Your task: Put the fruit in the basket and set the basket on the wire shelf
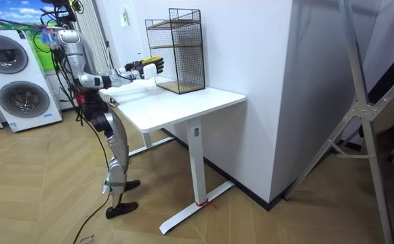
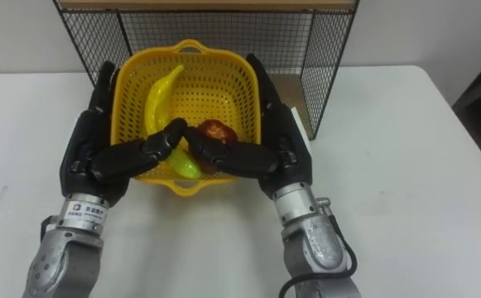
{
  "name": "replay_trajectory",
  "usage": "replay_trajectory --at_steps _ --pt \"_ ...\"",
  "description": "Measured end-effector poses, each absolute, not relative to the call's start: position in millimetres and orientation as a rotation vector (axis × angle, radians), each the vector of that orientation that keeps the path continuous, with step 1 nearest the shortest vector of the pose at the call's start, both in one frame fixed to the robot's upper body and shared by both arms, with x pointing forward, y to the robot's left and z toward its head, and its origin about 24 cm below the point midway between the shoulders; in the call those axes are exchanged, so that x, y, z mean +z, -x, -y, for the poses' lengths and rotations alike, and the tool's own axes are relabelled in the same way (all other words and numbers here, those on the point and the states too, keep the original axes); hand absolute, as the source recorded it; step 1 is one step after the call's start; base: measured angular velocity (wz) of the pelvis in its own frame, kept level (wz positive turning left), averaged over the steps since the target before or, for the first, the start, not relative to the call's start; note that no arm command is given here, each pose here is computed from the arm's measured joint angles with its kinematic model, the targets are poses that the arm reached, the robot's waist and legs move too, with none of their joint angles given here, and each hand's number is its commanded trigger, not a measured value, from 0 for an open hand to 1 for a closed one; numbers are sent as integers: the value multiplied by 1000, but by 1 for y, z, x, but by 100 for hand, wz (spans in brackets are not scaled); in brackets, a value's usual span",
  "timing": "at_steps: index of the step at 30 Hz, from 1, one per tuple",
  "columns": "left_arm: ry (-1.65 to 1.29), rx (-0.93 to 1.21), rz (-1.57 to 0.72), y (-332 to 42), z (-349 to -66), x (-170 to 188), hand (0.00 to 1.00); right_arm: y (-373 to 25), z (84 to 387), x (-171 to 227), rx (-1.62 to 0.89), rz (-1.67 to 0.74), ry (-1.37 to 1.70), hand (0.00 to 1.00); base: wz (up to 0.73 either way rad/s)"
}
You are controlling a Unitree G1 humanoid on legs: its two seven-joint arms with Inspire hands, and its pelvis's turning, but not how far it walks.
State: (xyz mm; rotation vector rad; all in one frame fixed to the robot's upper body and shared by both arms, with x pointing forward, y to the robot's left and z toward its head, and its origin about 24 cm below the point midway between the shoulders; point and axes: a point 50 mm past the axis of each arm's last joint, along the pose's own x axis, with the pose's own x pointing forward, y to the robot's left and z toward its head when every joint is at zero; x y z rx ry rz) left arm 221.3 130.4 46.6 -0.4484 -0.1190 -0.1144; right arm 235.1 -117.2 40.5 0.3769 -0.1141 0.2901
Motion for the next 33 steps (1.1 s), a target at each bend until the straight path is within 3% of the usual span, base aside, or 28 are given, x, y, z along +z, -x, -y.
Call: replay_trajectory --at_steps 33 --pt "438 -127 98 -238 -119 56 0 -250 121 49 202 105 -338 0 -3"
